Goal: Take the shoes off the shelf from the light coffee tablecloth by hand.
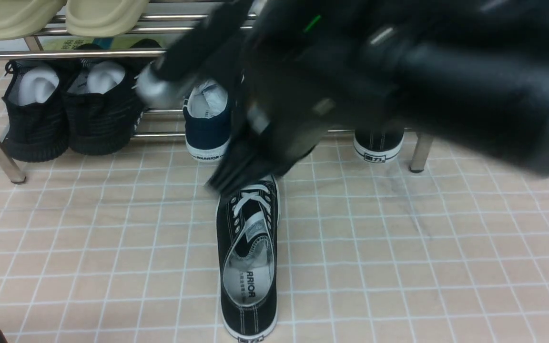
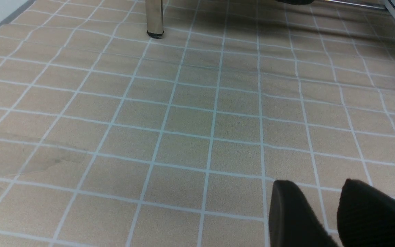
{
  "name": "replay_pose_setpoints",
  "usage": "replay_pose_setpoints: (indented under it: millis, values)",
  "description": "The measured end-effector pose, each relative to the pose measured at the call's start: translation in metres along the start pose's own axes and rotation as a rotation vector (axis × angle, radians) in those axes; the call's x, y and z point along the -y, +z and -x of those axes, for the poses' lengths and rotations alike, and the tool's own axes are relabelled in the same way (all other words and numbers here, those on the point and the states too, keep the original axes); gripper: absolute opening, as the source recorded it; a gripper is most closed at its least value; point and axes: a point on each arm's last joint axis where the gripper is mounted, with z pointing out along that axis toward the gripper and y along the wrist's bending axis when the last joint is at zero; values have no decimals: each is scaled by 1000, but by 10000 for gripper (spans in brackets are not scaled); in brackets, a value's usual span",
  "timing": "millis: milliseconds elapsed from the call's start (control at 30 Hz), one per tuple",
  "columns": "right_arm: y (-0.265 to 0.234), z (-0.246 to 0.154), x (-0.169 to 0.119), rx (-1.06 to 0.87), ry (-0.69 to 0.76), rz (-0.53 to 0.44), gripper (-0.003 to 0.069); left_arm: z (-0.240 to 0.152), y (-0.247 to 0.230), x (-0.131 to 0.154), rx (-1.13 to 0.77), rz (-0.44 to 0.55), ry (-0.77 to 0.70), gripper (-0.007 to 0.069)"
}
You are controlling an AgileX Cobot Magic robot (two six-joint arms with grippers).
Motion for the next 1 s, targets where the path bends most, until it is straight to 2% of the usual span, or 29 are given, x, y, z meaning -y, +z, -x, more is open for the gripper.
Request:
replay_pose_setpoints:
  millis: [67, 133, 333, 500, 667, 800, 1000]
  values:
    - [-11, -5, 12, 6, 10, -15, 5, 0, 0, 0, 0, 0, 0, 240]
    - [-18, -14, 26, -2, 34, -24, -15, 0, 0, 0, 0, 0, 0, 240]
    - [-3, -45, 86, -128, 233, -45, -16, 0, 0, 0, 0, 0, 0, 240]
    - [34, -62, 132, -223, 474, 23, -14, 0, 0, 0, 0, 0, 0, 240]
    - [69, -63, 151, -195, 543, 88, 8, 0, 0, 0, 0, 0, 0, 240]
    - [96, -58, 154, -140, 551, 96, 99, 0, 0, 0, 0, 0, 0, 240]
    - [117, -48, 159, -16, 517, 46, 312, 0, 0, 0, 0, 0, 0, 240]
